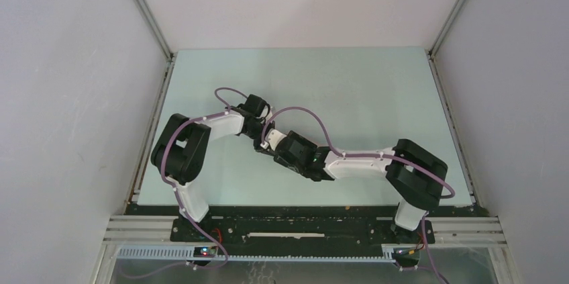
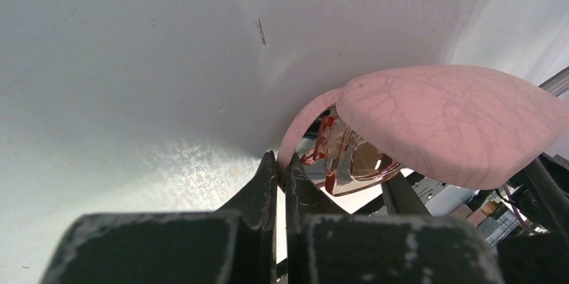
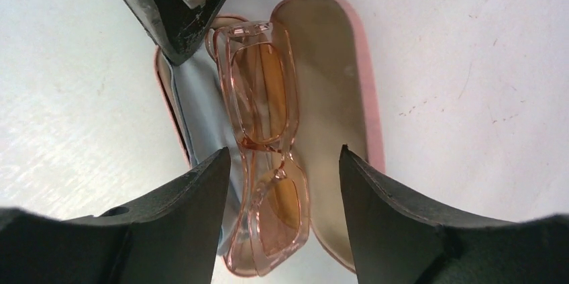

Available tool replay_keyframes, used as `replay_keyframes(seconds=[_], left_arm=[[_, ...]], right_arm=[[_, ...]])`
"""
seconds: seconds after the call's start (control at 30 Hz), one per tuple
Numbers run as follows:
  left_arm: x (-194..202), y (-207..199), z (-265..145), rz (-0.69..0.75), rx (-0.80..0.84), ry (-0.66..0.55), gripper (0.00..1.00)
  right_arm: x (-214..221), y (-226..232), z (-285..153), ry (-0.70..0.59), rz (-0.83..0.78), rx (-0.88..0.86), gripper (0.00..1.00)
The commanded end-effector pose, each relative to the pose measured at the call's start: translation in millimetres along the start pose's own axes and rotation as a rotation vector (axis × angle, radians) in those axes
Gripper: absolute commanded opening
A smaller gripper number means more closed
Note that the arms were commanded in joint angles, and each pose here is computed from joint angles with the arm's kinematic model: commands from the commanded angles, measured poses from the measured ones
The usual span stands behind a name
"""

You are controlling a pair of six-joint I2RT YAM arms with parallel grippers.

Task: Organize the sunglasses
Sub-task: Place the sunglasses in the sunglasses case, then close the sunglasses case at the center of the board.

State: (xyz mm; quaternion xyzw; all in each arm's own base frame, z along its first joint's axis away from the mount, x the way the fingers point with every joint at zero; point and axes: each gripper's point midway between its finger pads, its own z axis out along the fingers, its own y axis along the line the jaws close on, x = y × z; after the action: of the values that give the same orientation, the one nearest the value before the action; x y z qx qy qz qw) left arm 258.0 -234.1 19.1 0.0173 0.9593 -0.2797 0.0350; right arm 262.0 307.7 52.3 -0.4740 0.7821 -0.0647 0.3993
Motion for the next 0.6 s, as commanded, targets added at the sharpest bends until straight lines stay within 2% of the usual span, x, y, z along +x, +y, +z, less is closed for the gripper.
replay_keyframes(seconds=[0.0, 0.2, 0.3, 0.4, 0.57], left_arm=[[-6.0, -7.4, -5.7, 0.045, -0.005, -0.002, 0.00], [-8.8, -11.0, -9.9, 0.054, -0.003, -0.016, 0.00], [-12.1, -13.4, -12.3, 0.062, -0.003, -0.024, 0.00], [-16.3, -14.7, -14.2, 0.071, -0.011, -0.027, 0.00], [-26.4, -19.9, -12.3, 0.080, -0.006, -0.024, 0.00]], right_arm=[[-24.7, -12.1, -26.7, -0.078, 0.102, -0.011, 0.69], [-45.1, -25.8, -64.1, -0.162, 0.198, -0.054, 0.69], [-52.9, -45.1, -80.3, -0.180, 0.366, -0.148, 0.69], [-50.4, -72.7, -83.1, -0.174, 0.583, -0.342, 0.84], [-37.8, -97.1, -72.0, -0.120, 0.778, -0.492, 0.84]])
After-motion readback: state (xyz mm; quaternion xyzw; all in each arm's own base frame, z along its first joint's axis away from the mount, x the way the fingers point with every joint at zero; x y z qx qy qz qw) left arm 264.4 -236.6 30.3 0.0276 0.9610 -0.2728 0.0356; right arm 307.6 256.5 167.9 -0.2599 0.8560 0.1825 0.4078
